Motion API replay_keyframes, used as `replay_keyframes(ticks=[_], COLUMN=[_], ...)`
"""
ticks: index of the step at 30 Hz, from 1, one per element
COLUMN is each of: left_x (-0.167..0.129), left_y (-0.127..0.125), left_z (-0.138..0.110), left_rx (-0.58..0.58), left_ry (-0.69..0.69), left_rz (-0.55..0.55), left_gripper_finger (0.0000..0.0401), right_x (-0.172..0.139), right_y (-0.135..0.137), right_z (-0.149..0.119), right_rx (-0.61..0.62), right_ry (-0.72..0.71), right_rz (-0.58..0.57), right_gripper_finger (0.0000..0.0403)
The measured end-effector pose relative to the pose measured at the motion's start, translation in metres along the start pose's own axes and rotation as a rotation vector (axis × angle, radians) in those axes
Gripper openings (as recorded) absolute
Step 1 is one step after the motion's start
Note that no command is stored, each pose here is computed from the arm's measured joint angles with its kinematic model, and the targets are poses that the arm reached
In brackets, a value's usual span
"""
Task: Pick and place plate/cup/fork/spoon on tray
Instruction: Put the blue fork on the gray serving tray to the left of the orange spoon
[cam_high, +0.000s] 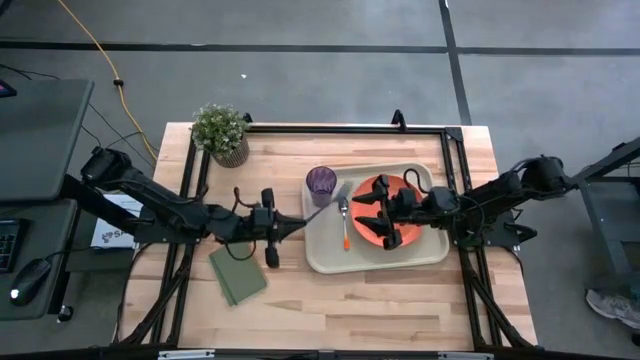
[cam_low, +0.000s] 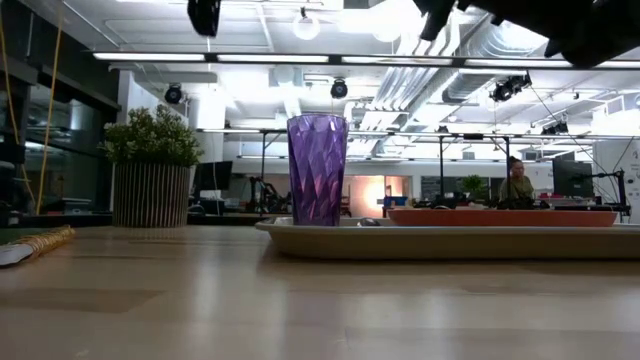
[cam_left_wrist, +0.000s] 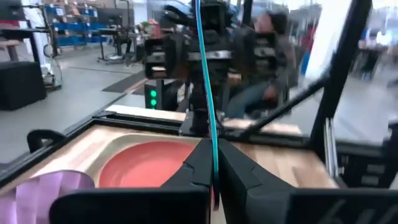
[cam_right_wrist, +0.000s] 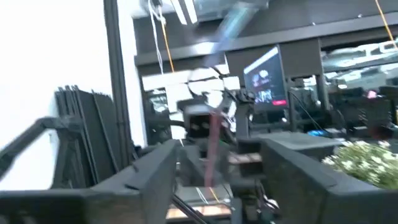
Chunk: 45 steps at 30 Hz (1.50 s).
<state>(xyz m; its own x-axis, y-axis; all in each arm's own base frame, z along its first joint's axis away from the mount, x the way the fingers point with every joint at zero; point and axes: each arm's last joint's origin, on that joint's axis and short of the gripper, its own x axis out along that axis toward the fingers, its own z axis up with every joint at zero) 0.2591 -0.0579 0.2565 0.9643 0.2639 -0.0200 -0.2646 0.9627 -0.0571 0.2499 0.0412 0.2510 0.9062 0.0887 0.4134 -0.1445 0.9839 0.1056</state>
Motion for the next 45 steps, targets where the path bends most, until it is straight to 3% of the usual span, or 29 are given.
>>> replay_keyframes(ticks=[6,15,23,28,36,40,45], left_x=[0.003,0.016,0.028,0.028,0.027,0.027,0.022], left_y=[0.008,0.003,0.002,0.003,0.003,0.005,0.01], left_z=[-0.008,-0.028,-0.031,-0.029,-0.031,-0.033,-0.035], left_rx=[-0.11,-0.115,-0.128,-0.123,-0.104,-0.06,0.007], left_ry=[0.007,0.084,0.097,0.09,0.097,0.114,0.18], left_rz=[-0.086,-0.128,-0.105,-0.085,-0.065,-0.02,0.07], left_gripper_finger=[0.0,0.0,0.0,0.0,0.0001,0.0018,0.0073], right_x=[0.009,0.018,0.018,0.018,0.018,0.018,0.015], right_y=[0.0,0.0,0.003,0.005,0.005,0.003,0.006], right_z=[-0.004,-0.004,-0.004,-0.004,-0.005,-0.006,0.001], right_rx=[0.037,0.047,0.052,0.058,0.043,0.067,0.055], right_ry=[-0.021,-0.032,-0.029,-0.03,-0.028,-0.008,0.036], right_rz=[0.013,-0.005,0.005,0.011,0.005,-0.034,-0.061], right_gripper_finger=[0.0287,0.0291,0.0286,0.0226,0.0019,0.0016,0.0006])
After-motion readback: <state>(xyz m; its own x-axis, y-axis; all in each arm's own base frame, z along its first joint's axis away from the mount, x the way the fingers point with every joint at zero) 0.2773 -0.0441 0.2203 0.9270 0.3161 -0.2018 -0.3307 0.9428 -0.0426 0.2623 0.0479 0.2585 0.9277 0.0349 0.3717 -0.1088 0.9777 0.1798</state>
